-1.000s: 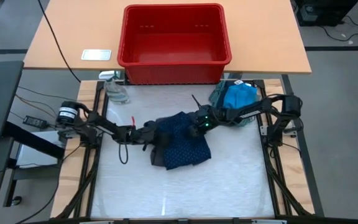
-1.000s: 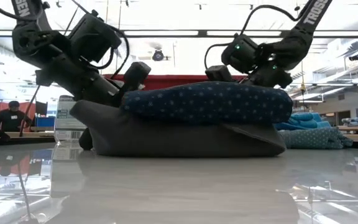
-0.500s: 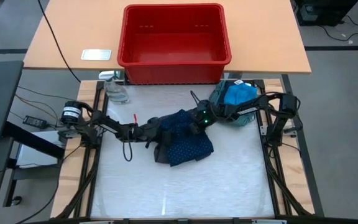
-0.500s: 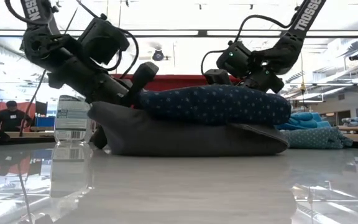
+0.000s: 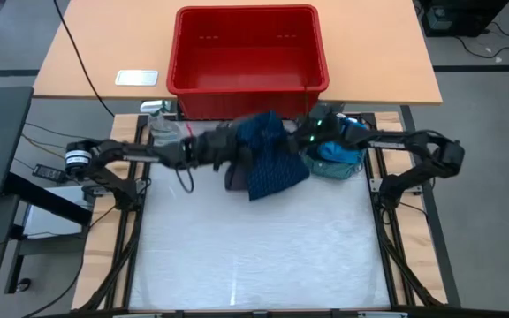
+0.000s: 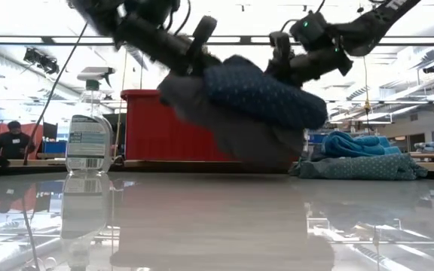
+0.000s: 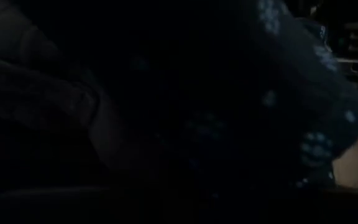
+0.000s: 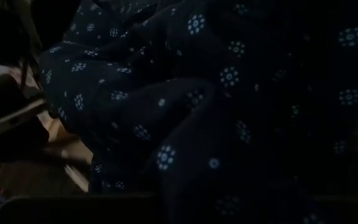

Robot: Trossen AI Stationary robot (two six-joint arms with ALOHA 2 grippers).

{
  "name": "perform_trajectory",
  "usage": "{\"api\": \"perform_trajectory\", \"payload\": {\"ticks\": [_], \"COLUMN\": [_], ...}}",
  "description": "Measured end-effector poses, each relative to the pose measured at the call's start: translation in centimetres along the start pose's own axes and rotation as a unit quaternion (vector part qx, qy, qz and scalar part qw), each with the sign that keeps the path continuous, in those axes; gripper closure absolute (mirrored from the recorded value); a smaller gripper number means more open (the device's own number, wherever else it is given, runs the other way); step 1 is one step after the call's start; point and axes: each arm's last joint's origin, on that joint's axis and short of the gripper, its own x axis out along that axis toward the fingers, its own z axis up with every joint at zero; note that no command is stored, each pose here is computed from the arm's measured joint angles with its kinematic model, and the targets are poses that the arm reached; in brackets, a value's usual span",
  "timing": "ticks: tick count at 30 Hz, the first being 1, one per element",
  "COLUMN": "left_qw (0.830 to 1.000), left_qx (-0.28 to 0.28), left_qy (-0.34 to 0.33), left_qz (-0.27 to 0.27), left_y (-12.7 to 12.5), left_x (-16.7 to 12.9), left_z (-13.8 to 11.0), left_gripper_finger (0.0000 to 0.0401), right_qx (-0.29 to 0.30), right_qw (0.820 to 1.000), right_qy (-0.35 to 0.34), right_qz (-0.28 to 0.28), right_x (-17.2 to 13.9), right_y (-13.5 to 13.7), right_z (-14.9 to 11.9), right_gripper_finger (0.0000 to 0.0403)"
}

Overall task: Fold laundry
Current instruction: Put the dark blue polo shirt and the gray shorts into the red laundry bin

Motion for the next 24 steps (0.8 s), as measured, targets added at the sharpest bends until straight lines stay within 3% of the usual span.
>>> {"api": "perform_trajectory", "payload": {"ticks": [7, 11, 16, 24], "left_qw": [0.994, 0.985, 0.973, 0.962], "left_qx": [0.095, 0.14, 0.168, 0.185], "left_qy": [-0.043, -0.094, -0.139, -0.162], "left_qz": [0.026, 0.046, 0.076, 0.116], "left_y": [-3.3, -3.4, -0.3, 6.2], "left_x": [-1.0, -2.7, -3.2, -0.3], "left_z": [9.5, 15.5, 21.3, 27.3], "left_gripper_finger": [0.0308, 0.0308, 0.0308, 0.0308], "right_qx": [-0.075, -0.129, -0.153, -0.154], "right_qw": [0.994, 0.981, 0.97, 0.957], "right_qy": [-0.085, -0.142, -0.187, -0.234], "right_qz": [0.004, -0.01, -0.028, -0.077], "right_x": [-3.6, -5.3, -5.5, -3.1], "right_y": [3.6, 5.5, 4.9, 0.9], "right_z": [7.2, 11.7, 17.8, 25.2], "right_gripper_finger": [0.0318, 0.0318, 0.0318, 0.0318]}}
